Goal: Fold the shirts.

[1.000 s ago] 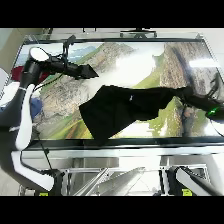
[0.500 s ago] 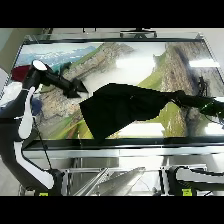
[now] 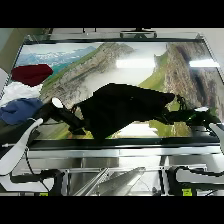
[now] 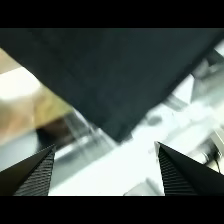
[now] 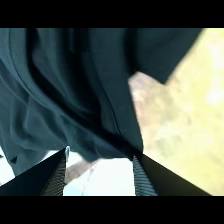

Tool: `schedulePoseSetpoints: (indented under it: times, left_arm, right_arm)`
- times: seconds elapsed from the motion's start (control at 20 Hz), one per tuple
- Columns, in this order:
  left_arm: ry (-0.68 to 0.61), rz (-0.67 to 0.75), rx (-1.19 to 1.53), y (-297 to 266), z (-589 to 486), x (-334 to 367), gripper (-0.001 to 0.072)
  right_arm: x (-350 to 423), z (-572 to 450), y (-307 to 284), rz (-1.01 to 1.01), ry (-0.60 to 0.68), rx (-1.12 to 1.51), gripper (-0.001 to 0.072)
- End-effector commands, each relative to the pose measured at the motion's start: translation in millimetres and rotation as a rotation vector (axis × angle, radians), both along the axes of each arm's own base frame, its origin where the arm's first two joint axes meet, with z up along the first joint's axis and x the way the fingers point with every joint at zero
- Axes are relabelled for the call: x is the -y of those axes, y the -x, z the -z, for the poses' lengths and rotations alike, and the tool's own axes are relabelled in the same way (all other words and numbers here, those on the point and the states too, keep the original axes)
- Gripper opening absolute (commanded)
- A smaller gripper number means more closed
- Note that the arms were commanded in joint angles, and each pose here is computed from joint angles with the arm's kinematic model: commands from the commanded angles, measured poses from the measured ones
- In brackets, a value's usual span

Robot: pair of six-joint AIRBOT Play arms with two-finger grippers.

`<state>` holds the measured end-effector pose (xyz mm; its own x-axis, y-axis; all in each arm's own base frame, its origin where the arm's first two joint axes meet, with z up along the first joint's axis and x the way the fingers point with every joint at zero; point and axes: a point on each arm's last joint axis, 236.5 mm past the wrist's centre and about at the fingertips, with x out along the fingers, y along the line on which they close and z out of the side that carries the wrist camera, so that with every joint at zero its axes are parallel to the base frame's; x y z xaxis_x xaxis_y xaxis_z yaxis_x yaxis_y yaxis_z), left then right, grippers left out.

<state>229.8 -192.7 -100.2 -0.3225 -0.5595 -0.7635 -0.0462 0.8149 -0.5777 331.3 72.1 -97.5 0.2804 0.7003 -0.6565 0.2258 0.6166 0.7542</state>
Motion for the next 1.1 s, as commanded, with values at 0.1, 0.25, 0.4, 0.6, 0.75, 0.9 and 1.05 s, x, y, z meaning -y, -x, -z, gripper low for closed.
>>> schedulePoseSetpoints:
  times: [0.1,0.25,0.4,0.6,0.75,0.9,1.05]
  left_arm:
    - [0.034,-0.055,0.084,2,30,34,0.0690]
    - [0.048,-0.030,0.082,9,34,47,0.0407]
    - [0.116,0.036,0.107,6,15,59,0.0015]
    - [0.159,0.028,0.219,-33,-21,61,0.0015]
    - [0.161,-0.012,0.251,-51,-28,54,0.0021]
    - [0.149,-0.022,0.239,-47,-21,51,0.0021]
    - [0.148,-0.020,0.226,-42,-18,50,0.0022]
  right_arm:
    - [-10,6,3,-0.010,0.009,-0.009,0.0461]
    - [-10,-14,10,-0.039,-0.077,-0.021,0.0461]
    - [3,-36,3,-0.027,-0.125,0.006,0.0461]
    - [38,-54,-6,0.066,-0.101,0.058,0.0461]
    - [44,-35,3,0.058,-0.027,0.003,0.0461]
    - [25,-17,5,0.023,0.035,-0.006,0.0461]
    - [-3,-3,1,-0.034,0.085,-0.002,0.0461]
